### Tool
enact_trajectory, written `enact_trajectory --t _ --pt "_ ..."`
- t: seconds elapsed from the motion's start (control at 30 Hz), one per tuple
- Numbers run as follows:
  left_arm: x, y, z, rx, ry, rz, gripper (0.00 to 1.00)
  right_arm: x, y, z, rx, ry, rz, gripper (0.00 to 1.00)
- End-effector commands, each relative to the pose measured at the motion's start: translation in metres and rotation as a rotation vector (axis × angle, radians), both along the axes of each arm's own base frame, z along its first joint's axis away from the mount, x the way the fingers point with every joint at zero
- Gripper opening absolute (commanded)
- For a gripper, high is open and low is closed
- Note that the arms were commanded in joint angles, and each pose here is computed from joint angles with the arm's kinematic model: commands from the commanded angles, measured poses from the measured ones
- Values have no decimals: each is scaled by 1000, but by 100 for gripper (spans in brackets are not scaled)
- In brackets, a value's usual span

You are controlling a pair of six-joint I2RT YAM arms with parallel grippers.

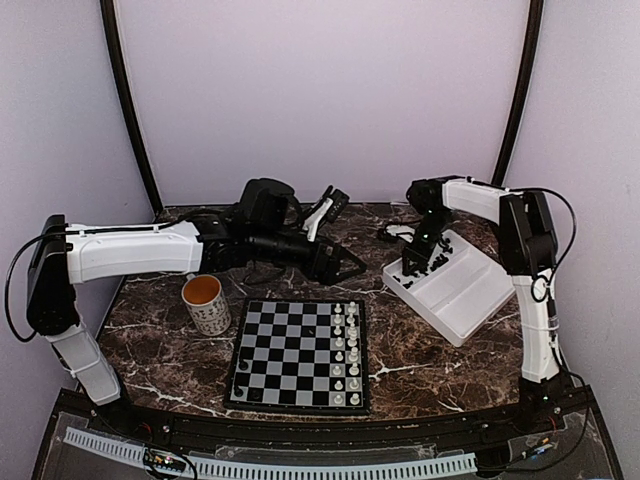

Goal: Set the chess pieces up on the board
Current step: Pick up the king from the storage box.

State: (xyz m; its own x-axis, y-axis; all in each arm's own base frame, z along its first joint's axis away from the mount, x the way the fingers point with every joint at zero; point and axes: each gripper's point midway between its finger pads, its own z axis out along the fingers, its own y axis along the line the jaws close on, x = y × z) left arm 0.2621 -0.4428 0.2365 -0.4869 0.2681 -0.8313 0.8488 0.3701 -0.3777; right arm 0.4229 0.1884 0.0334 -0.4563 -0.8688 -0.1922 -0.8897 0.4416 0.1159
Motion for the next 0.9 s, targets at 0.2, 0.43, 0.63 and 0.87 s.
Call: enact_trajectory --t 0.2,0.43,0.63,0.87 --pt "27 -11 11 -71 -70 117 79 -28 57 162 674 27 -221 9" --pt "43 -30 40 -299 -31 201 79 -62 79 244 1073 112 -177 9" --pt "50 -52 54 -400 -59 228 82 -75 82 292 1283 155 -153 9" --pt "62 -68 53 -411 -26 250 78 -88 79 313 1350 189 -154 9"
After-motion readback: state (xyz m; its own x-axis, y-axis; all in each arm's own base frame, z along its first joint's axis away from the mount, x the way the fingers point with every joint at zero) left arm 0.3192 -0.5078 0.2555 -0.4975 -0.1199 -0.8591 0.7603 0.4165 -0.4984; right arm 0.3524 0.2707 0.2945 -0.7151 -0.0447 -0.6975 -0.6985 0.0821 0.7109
